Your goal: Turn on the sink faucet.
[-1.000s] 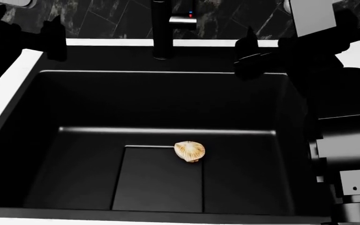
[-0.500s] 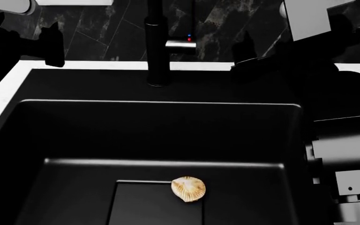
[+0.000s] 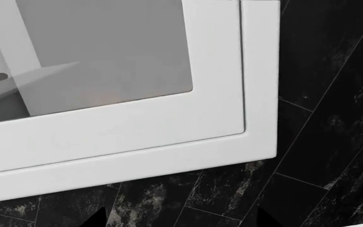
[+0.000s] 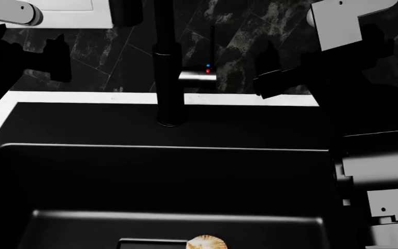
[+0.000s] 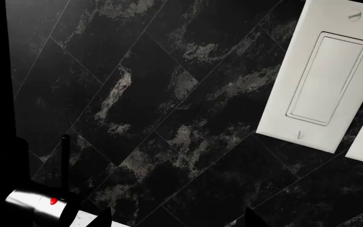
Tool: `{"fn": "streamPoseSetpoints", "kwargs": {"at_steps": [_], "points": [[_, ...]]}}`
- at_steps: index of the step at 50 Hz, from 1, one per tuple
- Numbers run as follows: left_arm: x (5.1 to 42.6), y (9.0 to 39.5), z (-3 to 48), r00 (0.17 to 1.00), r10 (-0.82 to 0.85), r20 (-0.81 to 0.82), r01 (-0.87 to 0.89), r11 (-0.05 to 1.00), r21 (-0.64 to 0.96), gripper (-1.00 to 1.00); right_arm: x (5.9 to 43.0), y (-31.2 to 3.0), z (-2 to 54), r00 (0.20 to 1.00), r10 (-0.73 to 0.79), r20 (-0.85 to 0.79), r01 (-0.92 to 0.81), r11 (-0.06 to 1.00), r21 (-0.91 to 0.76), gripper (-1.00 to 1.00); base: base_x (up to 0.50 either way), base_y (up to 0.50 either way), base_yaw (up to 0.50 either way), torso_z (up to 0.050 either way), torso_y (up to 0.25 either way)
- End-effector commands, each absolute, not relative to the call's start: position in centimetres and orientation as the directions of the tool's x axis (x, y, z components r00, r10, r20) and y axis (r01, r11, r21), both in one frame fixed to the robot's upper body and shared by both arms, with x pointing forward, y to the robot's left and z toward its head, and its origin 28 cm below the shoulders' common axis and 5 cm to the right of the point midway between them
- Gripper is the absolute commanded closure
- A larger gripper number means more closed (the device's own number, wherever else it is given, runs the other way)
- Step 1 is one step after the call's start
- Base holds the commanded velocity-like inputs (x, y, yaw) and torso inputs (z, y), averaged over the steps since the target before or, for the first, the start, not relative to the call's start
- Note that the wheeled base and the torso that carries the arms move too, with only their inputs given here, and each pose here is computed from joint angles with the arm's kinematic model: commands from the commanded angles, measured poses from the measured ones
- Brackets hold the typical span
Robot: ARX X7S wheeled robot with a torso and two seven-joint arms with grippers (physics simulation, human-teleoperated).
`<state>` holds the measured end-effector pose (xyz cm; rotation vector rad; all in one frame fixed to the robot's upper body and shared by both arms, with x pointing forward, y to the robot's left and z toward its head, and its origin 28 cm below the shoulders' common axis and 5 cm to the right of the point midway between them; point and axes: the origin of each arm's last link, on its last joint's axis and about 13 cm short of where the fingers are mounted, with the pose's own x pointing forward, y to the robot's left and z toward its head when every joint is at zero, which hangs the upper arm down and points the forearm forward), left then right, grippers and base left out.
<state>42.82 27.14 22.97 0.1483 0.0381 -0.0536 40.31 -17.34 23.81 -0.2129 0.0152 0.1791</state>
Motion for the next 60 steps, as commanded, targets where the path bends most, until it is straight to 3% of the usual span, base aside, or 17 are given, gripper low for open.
{"fn": "streamPoseSetpoints", "kwargs": {"at_steps": [1,22,42,60], "points": [[42.8,27.3,22.8,0.997,-0.052,-0.049,0.059,0.988,0.142,-1.00,40.4,-17.1,23.6,0.980,0.196,-0.031,-0.198,0.958,-0.206,-1.00,0.11,0.00,0.00,0.000,0.000],[42.7,27.4,22.3,0.997,-0.055,-0.056,0.062,0.989,0.137,-1.00,40.7,-16.6,23.2,0.976,0.212,-0.040,-0.216,0.961,-0.172,-1.00,0.17,0.00,0.00,0.000,0.000],[42.5,27.5,21.7,0.997,-0.055,-0.059,0.061,0.991,0.120,-1.00,42.8,-10.9,23.2,0.927,0.368,-0.079,-0.375,0.915,-0.146,-1.00,0.00,0.00,0.00,0.000,0.000],[41.4,27.4,22.4,0.991,-0.132,0.028,0.127,0.984,0.125,-1.00,43.8,-9.1,23.0,0.944,0.316,-0.099,-0.327,0.936,-0.133,-1.00,0.00,0.00,0.00,0.000,0.000]]}}
